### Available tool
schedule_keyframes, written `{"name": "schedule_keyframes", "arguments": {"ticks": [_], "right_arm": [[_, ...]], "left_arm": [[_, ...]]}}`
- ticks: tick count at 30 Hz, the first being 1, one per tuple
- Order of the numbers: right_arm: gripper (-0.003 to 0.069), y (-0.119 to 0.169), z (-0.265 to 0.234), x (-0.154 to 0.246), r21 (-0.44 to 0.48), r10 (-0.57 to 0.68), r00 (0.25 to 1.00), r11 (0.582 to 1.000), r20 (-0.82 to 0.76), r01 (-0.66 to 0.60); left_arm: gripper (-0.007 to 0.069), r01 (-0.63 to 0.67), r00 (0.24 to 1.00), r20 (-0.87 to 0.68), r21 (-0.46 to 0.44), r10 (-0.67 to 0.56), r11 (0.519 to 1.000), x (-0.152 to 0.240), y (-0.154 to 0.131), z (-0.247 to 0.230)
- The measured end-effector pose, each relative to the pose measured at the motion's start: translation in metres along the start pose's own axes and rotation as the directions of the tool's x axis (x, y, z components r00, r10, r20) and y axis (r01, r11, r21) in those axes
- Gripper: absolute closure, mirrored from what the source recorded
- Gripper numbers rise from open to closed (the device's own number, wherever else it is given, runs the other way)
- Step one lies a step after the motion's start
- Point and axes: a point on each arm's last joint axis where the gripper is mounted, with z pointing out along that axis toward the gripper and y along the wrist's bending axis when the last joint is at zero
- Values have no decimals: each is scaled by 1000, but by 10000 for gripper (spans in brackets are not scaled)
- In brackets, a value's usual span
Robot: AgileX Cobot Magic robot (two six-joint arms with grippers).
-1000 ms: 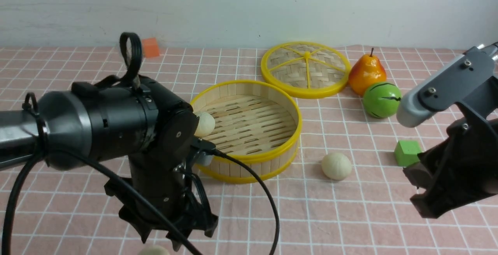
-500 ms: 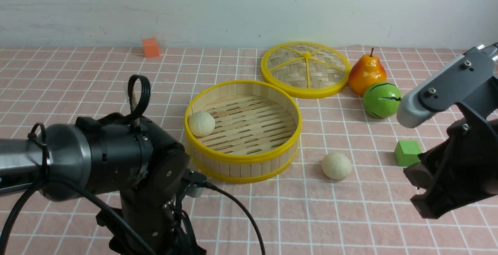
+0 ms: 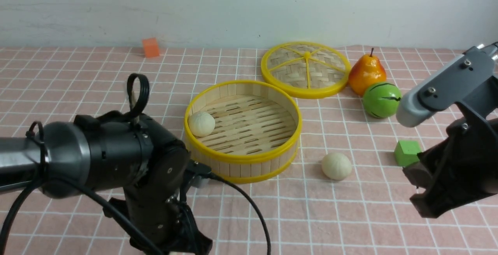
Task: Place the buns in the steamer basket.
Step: Use the left arm to put the steamed stuffed bun into the steamer
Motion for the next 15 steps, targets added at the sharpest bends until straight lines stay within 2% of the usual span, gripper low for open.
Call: {"name": "schedule_keyframes", "arguments": {"ticks": [4,5,6,9,12,15], "right_arm": [[420,0,0,0,0,0,1000,1000,0,0],[420,0,0,0,0,0,1000,1000,0,0],[420,0,0,0,0,0,1000,1000,0,0],[420,0,0,0,0,0,1000,1000,2,0],[420,0,0,-1,-1,0,1000,1000,12,0],[420,0,0,-2,-1,0,1000,1000,19,0]], "left_arm": [[628,-20,998,58,3,20,1000,-19,-1,-22],[628,-45,989,144,17,42,999,-37,-3,-45],[628,-45,989,144,17,42,999,-37,-3,-45],[628,-72,950,305,27,60,997,-68,-5,-87],[628,-55,909,416,40,33,998,-100,-2,-114],[628,-10,892,452,48,-12,999,-132,8,-116]]}}
